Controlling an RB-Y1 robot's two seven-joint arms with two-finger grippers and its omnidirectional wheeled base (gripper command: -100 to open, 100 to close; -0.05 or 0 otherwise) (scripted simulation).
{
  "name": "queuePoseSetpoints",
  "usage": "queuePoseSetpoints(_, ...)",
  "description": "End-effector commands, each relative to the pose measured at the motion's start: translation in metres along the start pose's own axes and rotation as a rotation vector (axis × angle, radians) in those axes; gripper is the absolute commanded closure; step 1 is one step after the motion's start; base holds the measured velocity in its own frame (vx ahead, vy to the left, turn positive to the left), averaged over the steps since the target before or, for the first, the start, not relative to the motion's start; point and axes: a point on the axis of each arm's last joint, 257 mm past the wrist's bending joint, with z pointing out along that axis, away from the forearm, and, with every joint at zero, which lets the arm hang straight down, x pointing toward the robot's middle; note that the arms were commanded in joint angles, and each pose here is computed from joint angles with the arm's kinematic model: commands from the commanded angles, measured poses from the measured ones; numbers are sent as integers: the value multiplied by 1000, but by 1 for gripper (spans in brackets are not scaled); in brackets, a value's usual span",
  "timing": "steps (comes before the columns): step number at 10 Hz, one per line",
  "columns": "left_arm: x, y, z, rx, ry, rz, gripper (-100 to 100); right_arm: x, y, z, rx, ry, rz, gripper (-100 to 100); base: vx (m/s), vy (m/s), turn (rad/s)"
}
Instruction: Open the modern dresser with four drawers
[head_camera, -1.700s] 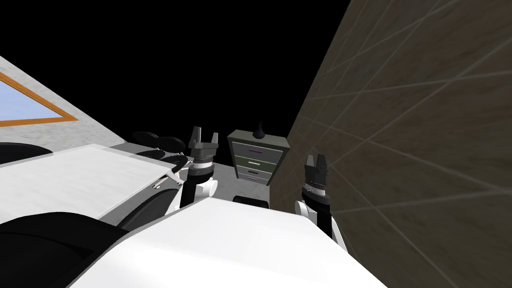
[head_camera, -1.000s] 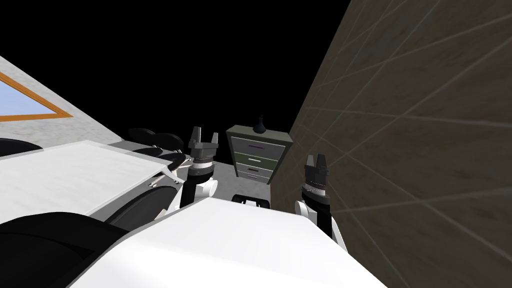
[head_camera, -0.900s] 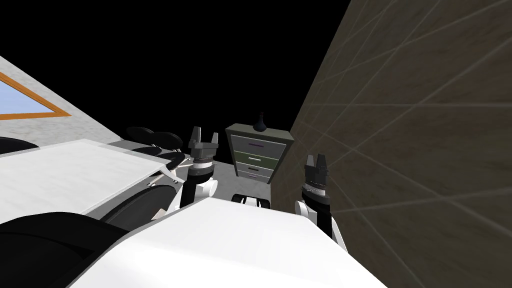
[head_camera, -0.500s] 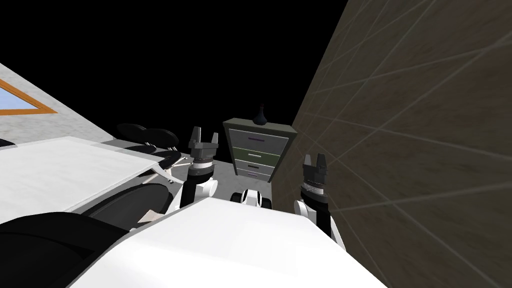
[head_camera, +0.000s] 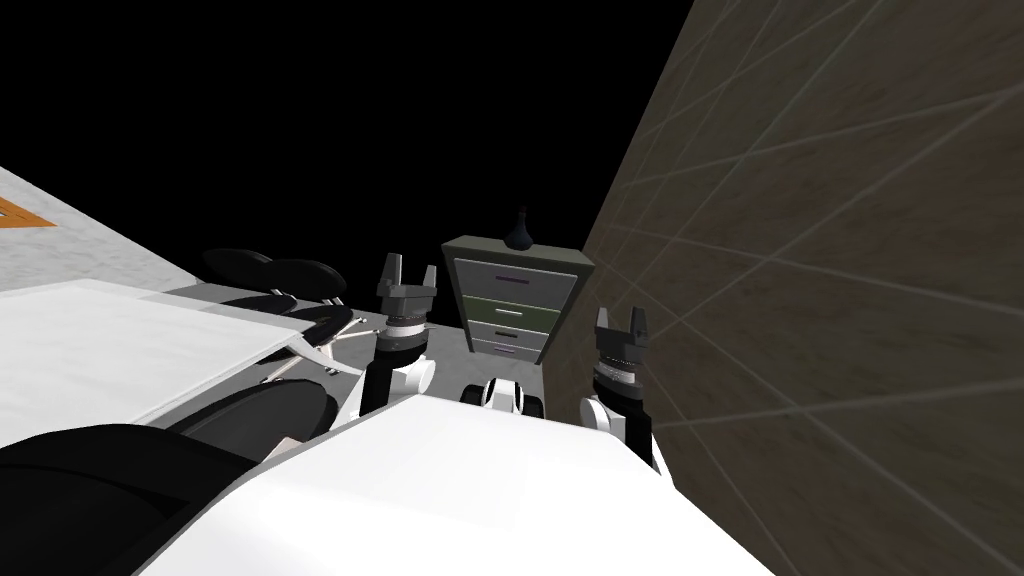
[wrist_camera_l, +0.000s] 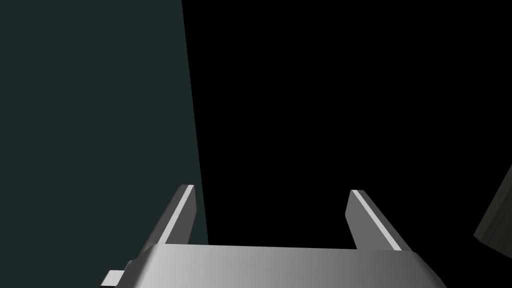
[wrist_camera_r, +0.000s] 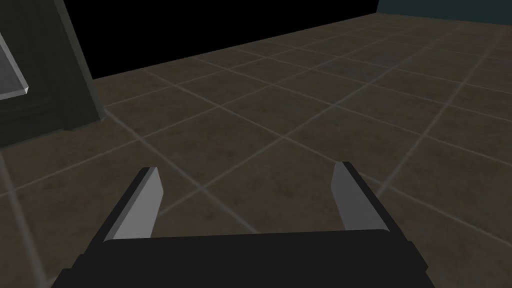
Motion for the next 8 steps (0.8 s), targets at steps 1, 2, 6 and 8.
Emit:
queuePoseSetpoints(1, 0, 0, 0, 0, 0, 0, 0, 5, -8, -2, 13, -14, 141, -100, 13, 26, -69)
queuePoseSetpoints(2, 0, 0, 0, 0, 0, 0, 0, 4, -8, -2, 13, -18, 147, -100, 13, 25, -51)
queuePoseSetpoints(6, 0, 0, 0, 0, 0, 0, 0, 12, -22, -4, 36, -47, 362, -100, 19, 32, -73)
queuePoseSetpoints(8, 0, 0, 0, 0, 0, 0, 0, 17, -29, -5, 50, -64, 477, -100, 16, 37, -76)
